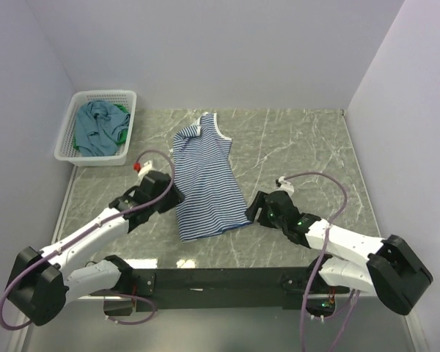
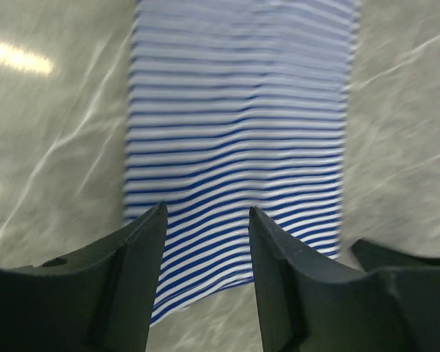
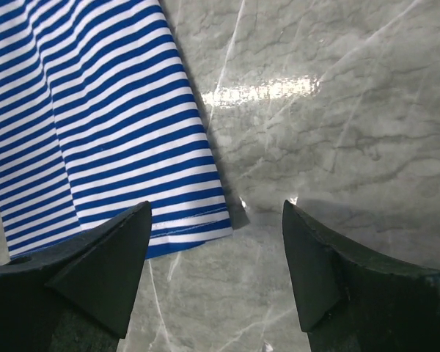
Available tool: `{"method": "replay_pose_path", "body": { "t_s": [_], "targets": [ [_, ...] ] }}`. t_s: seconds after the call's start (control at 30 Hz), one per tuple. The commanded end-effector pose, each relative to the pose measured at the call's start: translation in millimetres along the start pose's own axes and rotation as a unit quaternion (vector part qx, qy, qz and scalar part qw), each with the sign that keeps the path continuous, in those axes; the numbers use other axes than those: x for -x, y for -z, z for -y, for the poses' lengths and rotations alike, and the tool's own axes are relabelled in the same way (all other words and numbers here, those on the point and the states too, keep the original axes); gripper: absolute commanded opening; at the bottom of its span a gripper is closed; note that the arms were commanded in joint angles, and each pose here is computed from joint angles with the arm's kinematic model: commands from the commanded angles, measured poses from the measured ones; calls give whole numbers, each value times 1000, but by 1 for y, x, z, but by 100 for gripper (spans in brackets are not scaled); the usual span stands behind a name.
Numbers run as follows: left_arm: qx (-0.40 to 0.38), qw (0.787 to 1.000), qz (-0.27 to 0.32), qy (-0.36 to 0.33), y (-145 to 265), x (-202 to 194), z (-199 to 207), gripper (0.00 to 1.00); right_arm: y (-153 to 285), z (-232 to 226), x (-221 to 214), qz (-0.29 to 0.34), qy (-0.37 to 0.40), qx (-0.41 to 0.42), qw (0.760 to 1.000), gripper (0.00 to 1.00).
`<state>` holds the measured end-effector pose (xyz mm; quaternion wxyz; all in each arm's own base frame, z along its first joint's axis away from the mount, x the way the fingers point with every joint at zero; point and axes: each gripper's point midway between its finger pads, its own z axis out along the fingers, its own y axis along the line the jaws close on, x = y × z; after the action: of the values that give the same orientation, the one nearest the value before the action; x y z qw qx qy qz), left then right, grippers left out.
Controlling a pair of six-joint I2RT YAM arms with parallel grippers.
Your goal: Fold and stack the tank tops
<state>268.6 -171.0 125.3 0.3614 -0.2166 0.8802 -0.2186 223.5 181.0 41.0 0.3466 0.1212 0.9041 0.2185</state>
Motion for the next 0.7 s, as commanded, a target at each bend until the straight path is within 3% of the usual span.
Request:
{"method": "replay_pose_path", "body": {
  "t_s": [0.0, 0.23, 0.3, 0.37, 0.47, 0.5, 0.53, 0.6, 0.63, 0.67],
  "targets": [
    [-13, 999, 6, 36, 7, -10, -9, 55, -9, -16, 1, 4, -16, 25, 1000, 78],
    [-16, 998, -43, 46, -4, -53, -23, 69, -23, -23, -14, -17, -10, 21, 1000, 73],
    [-16, 997, -58, 47, -12, -65, -25, 69, -27, -25, -17, -25, -7, 17, 1000, 67],
    [2, 997, -69, 42, -19, -74, -32, 63, -30, -27, -16, -26, -6, 17, 1000, 60],
    [16, 997, -71, 35, -29, -79, -35, 51, -31, -31, -13, -24, -6, 20, 999, 36],
    [19, 997, -72, 32, -31, -79, -36, 45, -31, -32, -12, -23, -4, 20, 1000, 19],
    [25, 997, -73, 27, -32, -79, -37, 27, -31, -32, -11, -24, -1, 17, 1000, 12],
    [33, 998, -56, 16, -35, -66, -29, 13, -29, -40, -2, -17, 2, 20, 1000, 0],
    [34, 998, -47, 3, -32, -56, -20, 1, -27, -35, 1, -13, 14, 5, 1000, 0],
    [34, 999, -37, -2, -30, -47, -14, 1, -21, -47, 17, 5, 14, 13, 1000, 0]
  ]
}}
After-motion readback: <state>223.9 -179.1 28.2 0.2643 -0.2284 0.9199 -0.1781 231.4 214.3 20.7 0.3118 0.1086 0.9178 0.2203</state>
